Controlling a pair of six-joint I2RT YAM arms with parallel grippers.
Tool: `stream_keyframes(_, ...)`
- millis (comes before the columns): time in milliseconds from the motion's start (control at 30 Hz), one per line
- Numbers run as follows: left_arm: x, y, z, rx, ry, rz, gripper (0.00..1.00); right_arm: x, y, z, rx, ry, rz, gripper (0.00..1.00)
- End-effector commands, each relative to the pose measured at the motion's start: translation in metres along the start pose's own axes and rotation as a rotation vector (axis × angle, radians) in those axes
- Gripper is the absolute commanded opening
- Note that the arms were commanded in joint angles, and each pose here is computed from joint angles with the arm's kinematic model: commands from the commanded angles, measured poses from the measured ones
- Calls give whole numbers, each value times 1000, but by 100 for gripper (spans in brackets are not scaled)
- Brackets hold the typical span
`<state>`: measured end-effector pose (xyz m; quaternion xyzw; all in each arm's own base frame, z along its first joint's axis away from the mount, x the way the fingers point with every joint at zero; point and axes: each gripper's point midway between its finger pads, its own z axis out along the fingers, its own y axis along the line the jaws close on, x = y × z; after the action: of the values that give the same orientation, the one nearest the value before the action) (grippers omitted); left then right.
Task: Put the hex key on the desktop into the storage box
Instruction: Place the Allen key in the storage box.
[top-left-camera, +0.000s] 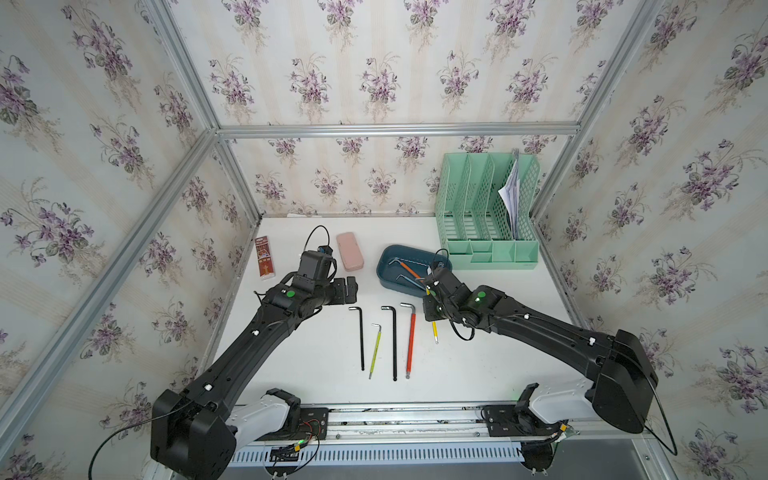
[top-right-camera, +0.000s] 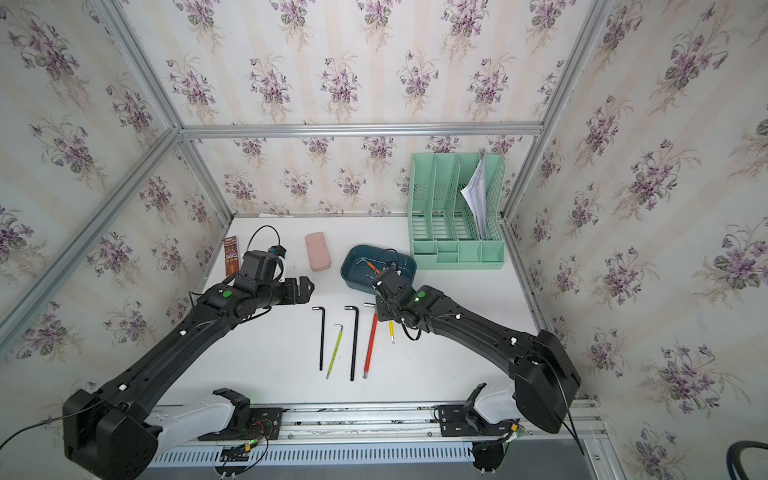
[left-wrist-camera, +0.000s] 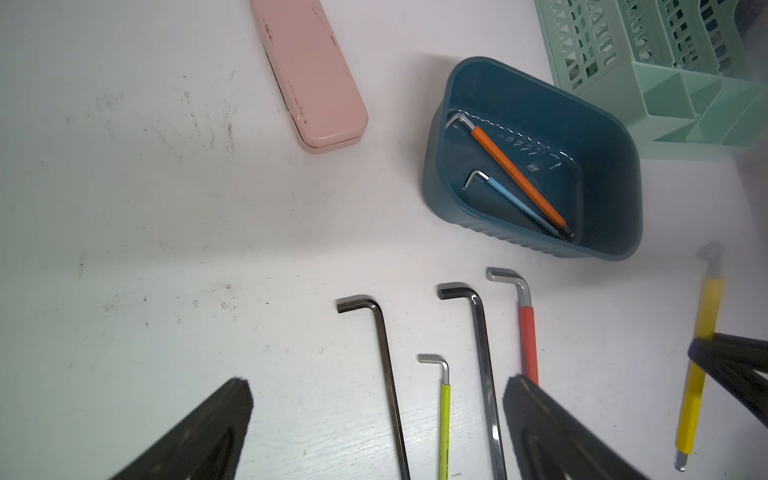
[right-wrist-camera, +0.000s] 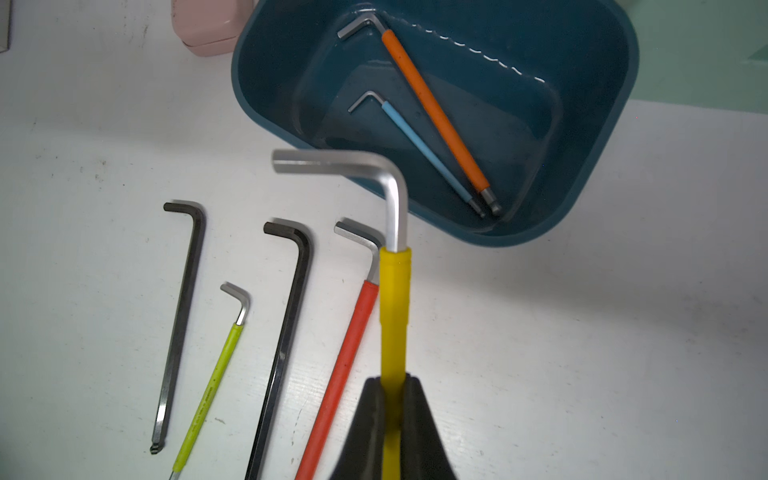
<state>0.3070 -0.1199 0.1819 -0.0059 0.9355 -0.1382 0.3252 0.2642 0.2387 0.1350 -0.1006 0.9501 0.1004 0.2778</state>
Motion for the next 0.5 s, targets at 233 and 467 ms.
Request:
stream_keyframes(233, -1, -2, -1, 7, 7, -23, 99, -35, -3, -1, -43, -54, -73, 0)
stream_keyframes(467, 8, 0, 1, 4, 34, -30, 99, -62, 2, 5, -62, -60, -136, 0)
